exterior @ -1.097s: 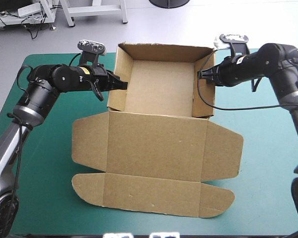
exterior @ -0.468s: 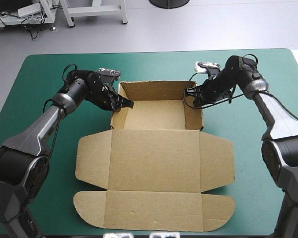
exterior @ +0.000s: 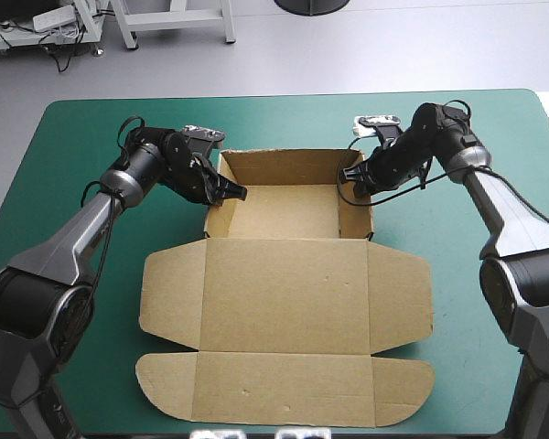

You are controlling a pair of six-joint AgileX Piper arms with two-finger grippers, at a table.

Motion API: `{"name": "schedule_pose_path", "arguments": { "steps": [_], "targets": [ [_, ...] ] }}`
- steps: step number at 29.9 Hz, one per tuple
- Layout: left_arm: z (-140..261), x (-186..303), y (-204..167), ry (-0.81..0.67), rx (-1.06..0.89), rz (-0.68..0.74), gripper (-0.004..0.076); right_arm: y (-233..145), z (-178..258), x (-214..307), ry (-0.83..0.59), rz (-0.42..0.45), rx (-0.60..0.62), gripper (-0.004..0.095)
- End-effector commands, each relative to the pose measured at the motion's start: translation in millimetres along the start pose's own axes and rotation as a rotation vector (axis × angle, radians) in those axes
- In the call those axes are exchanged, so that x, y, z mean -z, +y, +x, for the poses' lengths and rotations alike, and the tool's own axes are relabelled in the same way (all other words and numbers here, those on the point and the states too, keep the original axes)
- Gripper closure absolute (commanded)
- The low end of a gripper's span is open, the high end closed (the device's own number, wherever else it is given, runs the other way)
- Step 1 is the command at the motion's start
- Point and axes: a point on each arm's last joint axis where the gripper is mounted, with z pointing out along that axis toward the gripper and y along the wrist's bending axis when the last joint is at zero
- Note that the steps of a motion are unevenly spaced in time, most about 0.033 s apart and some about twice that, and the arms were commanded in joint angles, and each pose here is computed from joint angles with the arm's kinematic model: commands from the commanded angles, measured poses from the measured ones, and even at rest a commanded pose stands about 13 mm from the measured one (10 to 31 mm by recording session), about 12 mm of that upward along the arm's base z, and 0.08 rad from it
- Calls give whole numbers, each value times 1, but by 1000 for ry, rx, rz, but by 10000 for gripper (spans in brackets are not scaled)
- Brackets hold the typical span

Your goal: Fold the box

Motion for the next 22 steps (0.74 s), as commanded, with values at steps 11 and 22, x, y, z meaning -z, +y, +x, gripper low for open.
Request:
{"name": "schedule_pose_path", "arguments": {
  "steps": [11, 22],
  "targets": [
    [-5, 12, -7, -37, -9, 12, 206, 5, -4, 24, -63, 55, 79, 624],
    [-33, 52, -10, -179, -52, -21, 206, 7, -14, 38, -157, 90, 104, 483]
  ]
}}
